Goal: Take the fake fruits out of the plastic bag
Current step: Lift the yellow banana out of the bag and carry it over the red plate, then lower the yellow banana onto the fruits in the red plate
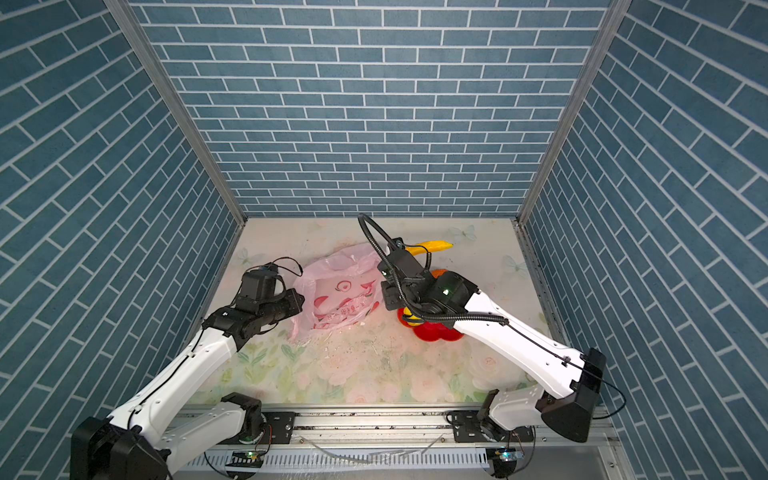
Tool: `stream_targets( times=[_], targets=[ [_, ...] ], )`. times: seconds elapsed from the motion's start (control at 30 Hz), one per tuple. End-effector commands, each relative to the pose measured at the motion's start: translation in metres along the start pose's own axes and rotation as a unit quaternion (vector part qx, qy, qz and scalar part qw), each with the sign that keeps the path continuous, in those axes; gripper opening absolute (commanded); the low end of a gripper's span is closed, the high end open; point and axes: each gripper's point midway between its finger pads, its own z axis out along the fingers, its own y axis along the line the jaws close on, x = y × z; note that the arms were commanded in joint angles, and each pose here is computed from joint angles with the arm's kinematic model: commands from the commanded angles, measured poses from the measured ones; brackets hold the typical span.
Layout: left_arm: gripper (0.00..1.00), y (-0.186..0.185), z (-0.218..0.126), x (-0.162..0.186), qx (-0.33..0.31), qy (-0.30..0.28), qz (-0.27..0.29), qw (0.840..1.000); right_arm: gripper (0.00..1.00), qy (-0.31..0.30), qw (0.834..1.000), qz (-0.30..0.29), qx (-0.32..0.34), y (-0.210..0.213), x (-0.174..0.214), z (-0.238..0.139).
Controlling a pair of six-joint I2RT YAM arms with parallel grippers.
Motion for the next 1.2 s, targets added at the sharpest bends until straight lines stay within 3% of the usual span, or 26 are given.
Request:
stream_targets(
  times=[0.0, 0.2, 0.5, 1.17],
  targets=[
    [0.18, 0.001, -0.002, 0.0, -0.008, 0.014, 0.013, 1.0, 0.0, -0.018, 0.997, 0.061, 0.052, -0.025, 0.018, 0.011],
    [0.18, 0.002, 0.001, 0.003, -0.012, 0.025, 0.015, 0.999, 0.0, -0.025, 0.988, 0.12, 0.094, -0.047, 0.046, 0.029],
    [0.18, -0.003, 0.0, 0.001, -0.006, 0.034, 0.017, 0.999, 0.0, -0.047, 0.978, 0.18, 0.096, -0.052, 0.064, 0.05],
    [0.18, 0.0, -0.001, 0.002, -0.019, 0.045, 0.024, 0.999, 0.0, -0.022, 0.97, 0.216, 0.111, -0.067, 0.092, 0.103]
  ],
)
